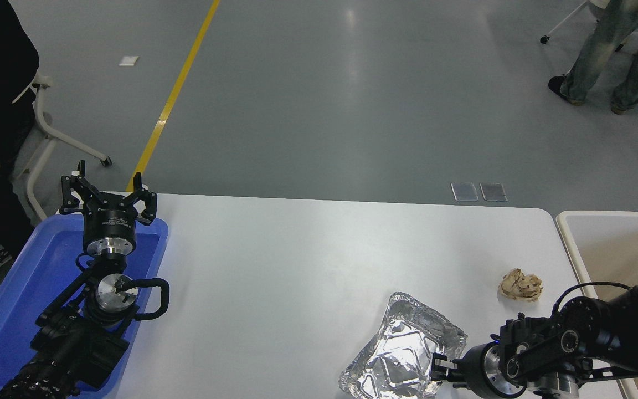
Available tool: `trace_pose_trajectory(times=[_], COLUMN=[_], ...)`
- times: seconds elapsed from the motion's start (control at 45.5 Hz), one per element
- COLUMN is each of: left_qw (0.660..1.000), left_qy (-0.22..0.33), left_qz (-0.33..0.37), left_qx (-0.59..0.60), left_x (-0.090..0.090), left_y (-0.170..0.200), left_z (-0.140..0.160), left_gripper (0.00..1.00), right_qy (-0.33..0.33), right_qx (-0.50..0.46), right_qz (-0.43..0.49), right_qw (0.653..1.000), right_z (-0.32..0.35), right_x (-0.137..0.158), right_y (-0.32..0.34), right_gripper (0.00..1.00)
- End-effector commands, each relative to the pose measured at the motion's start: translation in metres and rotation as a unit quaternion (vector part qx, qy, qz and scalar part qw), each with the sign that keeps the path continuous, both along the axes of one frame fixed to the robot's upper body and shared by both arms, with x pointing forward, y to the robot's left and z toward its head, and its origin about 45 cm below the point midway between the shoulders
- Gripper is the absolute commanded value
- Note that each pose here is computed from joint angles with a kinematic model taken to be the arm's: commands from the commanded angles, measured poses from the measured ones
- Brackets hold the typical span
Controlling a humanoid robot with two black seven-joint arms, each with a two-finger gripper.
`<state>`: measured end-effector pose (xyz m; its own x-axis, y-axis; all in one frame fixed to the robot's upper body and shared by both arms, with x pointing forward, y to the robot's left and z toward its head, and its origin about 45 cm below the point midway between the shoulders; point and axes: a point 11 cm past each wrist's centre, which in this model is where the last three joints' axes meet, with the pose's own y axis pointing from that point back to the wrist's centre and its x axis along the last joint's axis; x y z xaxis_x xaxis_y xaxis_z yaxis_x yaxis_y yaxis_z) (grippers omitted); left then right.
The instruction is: Pick up foil plate and place in dustbin
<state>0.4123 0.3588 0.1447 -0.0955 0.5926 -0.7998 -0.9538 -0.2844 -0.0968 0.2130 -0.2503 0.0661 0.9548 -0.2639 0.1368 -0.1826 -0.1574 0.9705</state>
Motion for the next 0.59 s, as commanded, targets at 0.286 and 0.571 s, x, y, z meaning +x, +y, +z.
trace_pose_trajectory(times=[0.286,0.571], left_qw=[1.0,1.0], left_qy=[0.0,-0.001], left_qz=[0.0,0.0], left_qx=[0.0,0.0], left_x=[0.0,0.0], left_y=[0.0,0.0], left_z=[0.0,0.0], left_gripper=[0.99,0.99], right_qy=[-0.005,-0.018], right_qx=[0.001,0.002], right_qz=[0.001,-0.009], right_qw=[1.0,1.0], right_z=[0.008,0.026], right_x=[0.005,0.015], right_y=[-0.001,-0.01], right_gripper=[0.0,0.0])
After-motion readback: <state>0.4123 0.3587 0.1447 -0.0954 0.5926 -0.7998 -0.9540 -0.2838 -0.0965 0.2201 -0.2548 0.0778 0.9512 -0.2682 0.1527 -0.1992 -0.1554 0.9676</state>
